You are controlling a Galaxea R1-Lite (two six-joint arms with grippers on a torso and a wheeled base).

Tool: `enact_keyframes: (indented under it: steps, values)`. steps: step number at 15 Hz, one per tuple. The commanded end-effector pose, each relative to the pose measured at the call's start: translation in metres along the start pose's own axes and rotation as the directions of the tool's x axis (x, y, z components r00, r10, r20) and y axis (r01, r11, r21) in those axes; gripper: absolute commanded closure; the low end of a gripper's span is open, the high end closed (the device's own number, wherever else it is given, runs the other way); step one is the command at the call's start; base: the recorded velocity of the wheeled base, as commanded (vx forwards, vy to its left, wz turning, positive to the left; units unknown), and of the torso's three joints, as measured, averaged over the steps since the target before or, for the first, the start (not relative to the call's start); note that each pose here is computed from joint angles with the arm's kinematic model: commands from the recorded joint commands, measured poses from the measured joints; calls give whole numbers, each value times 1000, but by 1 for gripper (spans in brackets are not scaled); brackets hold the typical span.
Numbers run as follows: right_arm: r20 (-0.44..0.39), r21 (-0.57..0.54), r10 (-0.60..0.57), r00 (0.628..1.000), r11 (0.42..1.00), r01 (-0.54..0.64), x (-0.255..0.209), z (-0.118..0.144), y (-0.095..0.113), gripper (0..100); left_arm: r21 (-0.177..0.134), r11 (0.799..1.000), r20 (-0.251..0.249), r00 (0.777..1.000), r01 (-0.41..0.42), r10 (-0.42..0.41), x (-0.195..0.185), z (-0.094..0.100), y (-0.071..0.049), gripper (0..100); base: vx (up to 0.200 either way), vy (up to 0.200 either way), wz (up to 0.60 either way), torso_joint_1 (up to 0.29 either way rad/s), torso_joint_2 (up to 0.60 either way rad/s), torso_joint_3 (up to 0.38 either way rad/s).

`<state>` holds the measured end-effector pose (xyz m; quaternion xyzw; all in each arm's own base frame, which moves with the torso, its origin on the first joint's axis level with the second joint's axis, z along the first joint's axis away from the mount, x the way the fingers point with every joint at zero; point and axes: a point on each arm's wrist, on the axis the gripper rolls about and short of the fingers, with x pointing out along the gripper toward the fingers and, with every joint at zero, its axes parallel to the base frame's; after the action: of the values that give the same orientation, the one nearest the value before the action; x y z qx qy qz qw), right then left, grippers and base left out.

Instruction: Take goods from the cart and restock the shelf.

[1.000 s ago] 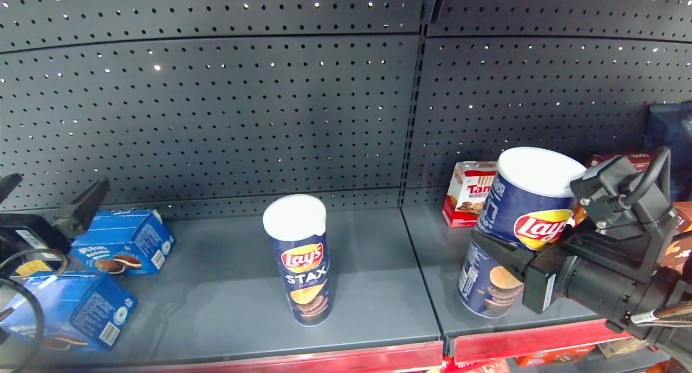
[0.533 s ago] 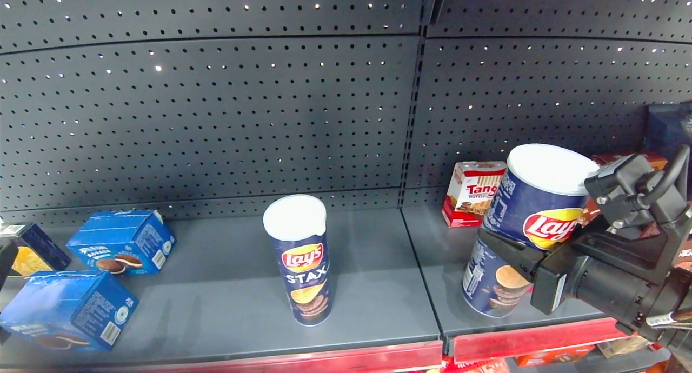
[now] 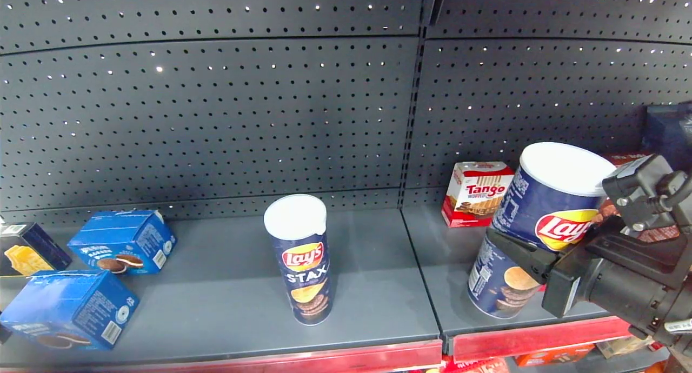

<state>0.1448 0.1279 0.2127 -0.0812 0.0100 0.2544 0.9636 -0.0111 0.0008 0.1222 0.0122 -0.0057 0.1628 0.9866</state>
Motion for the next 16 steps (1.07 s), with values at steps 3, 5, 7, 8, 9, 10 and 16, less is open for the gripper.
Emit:
enact_keyframes:
  steps: [3,5,7,8,9,10,16]
  values:
    - [2,0,-2,1000,1000,2,-1,0,-1,100,45,998,-66,997,-39,42,-5,-40,1,0,0,0,0,0,0,0]
    - [2,0,-2,1000,1000,2,-1,0,0,100,50,998,-60,998,-31,34,-5,-40,0,0,0,0,0,0,0,0]
    - [-2,-1,1,1000,1000,-1,1,-1,0,100,8,991,-107,986,131,-129,-6,-45,-3,0,0,0,0,0,0,0]
    - [-2,-1,1,1000,1000,-1,1,-1,0,100,8,991,-110,985,132,-130,-6,-45,-3,0,0,0,0,0,0,0]
    - [1,0,0,1000,1000,0,0,0,0,100,9,991,-109,985,135,-133,-6,-45,-3,0,0,0,0,0,0,0]
    - [-1,-1,-1,1000,1000,1,0,0,0,100,11,991,-109,985,135,-133,-6,-45,-3,0,0,0,0,0,0,0]
    - [13,1,12,1000,1000,-12,3,6,3,100,-3,991,-109,985,131,-130,-6,-45,-3,0,0,0,0,0,0,0]
